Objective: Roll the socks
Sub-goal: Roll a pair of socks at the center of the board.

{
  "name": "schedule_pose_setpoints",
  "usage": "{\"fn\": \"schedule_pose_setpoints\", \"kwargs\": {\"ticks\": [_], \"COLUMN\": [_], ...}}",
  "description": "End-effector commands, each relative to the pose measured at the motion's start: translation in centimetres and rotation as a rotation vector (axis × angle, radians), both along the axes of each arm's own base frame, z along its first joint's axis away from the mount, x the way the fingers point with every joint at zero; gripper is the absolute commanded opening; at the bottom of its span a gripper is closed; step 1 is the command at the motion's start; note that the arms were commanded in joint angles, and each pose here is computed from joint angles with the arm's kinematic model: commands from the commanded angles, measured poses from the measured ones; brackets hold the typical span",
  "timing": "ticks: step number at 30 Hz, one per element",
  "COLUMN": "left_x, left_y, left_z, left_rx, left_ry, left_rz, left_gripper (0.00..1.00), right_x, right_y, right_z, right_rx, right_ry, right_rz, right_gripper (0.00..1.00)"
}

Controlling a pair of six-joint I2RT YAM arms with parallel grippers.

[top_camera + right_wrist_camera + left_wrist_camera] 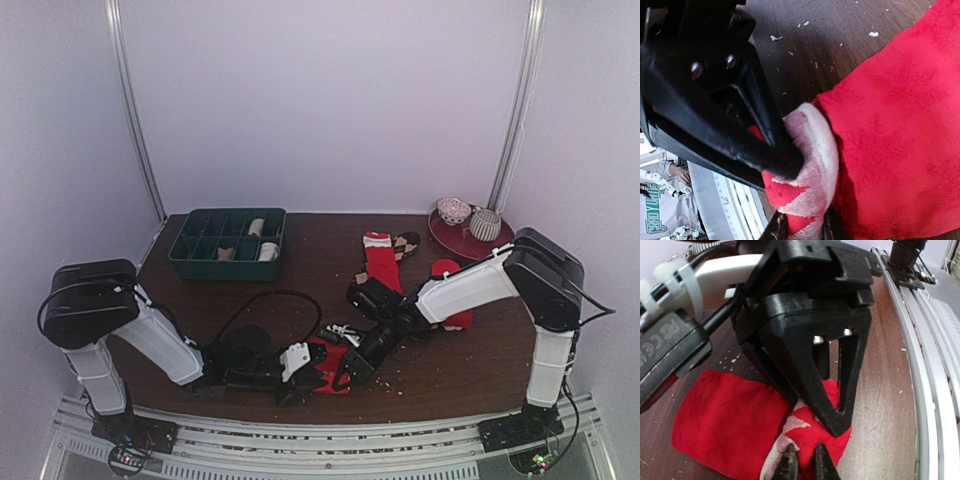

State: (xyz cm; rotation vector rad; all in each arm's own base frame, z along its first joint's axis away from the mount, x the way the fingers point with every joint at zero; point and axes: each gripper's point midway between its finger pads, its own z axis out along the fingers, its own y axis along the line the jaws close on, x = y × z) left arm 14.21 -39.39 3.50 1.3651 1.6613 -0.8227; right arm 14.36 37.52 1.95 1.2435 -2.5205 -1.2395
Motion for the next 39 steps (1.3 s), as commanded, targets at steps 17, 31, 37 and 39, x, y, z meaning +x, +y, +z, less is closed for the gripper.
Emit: {"fn": "schedule_pose_setpoints", "kwargs": {"ticks": [17, 31, 37, 39], "left_x": [-1.9, -2.5, -2.7, -2.6], "left_y": [6.5, 7.0, 6.9, 6.8], "left_z": [-8.2, -9.3, -9.2, -9.2], "left_rx": [0.303, 0.387, 0.386, 0.387], "left_ry": [0.709, 0.834, 0.833, 0.830], "left_rz": [0.210, 0.203, 0.185, 0.182], "left_gripper": [0.00, 0.00, 0.00, 0.00], "right_x": [3.4, -0.6, 0.8, 0.9], "right_y": [-1.7, 0.3, -0.2, -0.2], "right_z": [6.9, 4.3, 3.8, 3.2], "right_rx": [0.210, 0.072, 0.026, 0.009], "right_ry": [-0.646, -1.129, -1.215, -1.218], "right_rz": [-0.071, 0.260, 0.236, 0.248], "right_gripper": [0.45, 0.50, 0.50, 0.50]}}
